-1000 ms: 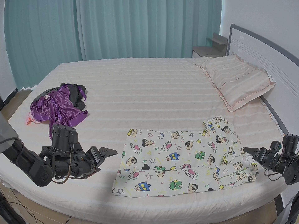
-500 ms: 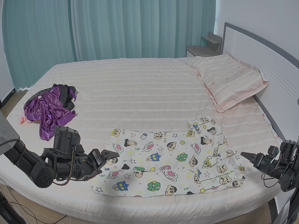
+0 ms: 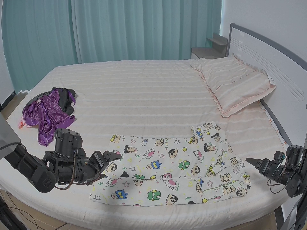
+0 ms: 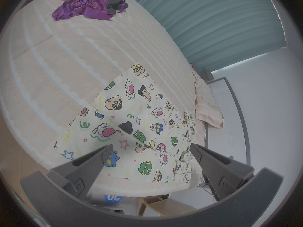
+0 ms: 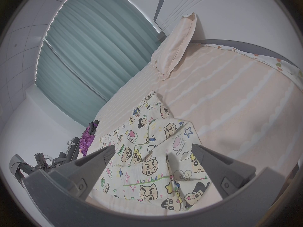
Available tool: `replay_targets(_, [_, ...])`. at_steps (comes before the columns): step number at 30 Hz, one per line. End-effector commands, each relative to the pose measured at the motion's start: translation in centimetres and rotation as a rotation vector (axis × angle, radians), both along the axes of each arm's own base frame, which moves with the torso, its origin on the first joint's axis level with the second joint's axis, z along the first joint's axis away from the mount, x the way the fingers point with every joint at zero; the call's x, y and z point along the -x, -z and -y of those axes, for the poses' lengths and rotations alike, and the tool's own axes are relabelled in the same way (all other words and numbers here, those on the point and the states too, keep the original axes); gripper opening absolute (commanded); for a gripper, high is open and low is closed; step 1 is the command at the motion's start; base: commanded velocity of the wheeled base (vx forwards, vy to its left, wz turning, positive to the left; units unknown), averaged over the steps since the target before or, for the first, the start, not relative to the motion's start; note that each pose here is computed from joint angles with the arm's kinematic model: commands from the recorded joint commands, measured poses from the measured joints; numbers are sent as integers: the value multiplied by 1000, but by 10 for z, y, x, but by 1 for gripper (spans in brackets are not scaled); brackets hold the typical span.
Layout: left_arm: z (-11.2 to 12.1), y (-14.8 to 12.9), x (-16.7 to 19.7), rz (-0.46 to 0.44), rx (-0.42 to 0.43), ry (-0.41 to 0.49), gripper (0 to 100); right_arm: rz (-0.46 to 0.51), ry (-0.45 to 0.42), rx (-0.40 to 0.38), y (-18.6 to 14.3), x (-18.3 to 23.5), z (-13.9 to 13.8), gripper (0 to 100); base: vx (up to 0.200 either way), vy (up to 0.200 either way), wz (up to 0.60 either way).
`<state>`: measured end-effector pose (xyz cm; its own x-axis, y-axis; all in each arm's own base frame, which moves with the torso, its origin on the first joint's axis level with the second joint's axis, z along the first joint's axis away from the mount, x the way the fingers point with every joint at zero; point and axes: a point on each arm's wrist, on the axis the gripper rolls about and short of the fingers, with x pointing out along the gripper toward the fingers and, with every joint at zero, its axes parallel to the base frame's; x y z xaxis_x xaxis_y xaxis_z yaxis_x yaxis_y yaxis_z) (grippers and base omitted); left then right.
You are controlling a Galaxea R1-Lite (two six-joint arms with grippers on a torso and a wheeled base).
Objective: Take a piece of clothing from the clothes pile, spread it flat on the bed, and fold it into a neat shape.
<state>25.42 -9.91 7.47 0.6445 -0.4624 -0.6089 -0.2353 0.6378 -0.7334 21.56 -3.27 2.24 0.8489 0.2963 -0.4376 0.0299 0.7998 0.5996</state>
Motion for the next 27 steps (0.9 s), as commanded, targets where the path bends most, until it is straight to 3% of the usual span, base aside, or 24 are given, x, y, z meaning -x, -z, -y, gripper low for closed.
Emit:
replay_targets(1, [0, 0, -2, 11, 8, -6, 100, -7, -2, -2, 1, 3, -1, 100, 200, 0, 0])
replay_targets(8, [1, 4, -3, 1, 1, -6, 100, -5, -2, -1, 0, 3, -1, 100, 200, 0, 0])
replay_targets(17, [1, 13, -16, 48, -46, -87, 100, -6, -3, -3, 0, 3, -1, 100, 0, 0, 0])
replay_targets(20, [-1, 15, -35, 88, -63, -115, 100, -6, -7, -3, 0, 3, -2, 100, 0, 0, 0])
replay_targets(23, [-14, 22, -68, 139, -135, -126, 100, -9, -21, -3, 1, 3, -5, 100, 0, 0, 0])
replay_targets(27, [-25, 40, -104, 124, -206, -128, 100, -10, -28, -2, 1, 3, -7, 100, 0, 0, 0])
